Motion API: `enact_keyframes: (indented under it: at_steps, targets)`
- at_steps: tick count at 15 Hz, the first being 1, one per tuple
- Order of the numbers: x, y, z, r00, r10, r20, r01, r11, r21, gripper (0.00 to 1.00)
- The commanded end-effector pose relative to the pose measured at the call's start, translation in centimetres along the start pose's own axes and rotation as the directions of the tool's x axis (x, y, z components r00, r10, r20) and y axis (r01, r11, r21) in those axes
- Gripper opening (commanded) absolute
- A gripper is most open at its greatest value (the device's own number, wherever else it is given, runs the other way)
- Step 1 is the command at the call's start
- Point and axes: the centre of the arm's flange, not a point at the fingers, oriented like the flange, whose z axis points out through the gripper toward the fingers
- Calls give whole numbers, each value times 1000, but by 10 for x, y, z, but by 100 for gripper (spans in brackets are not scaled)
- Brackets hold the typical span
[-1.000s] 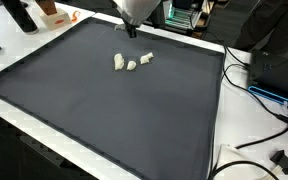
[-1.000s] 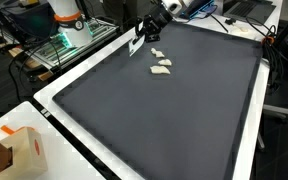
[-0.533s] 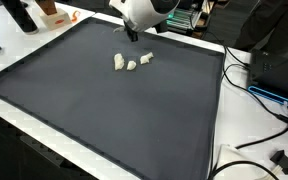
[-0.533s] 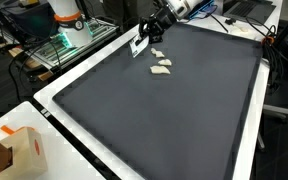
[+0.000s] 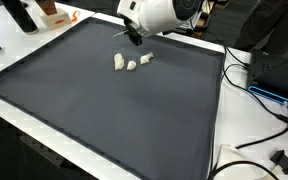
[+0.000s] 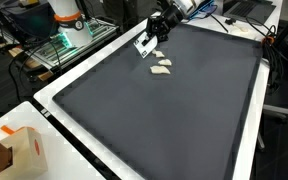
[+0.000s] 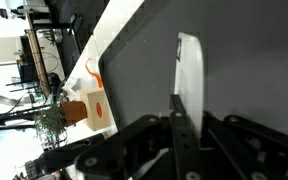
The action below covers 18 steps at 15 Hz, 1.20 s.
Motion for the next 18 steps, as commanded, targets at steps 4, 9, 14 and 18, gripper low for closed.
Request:
enact_keyframes:
  at_steps: [4, 9, 14, 18]
  targets:
    - [-8, -9, -11, 988, -126, -90, 123, 992, -36, 1]
    - [-16, -12, -18, 965, -215, -154, 210, 977, -49, 1]
    - [-21, -12, -27, 931, -274, -240, 271, 961, -50, 1]
    - [-24, -11, -33, 903, -293, -316, 297, 954, -35, 1]
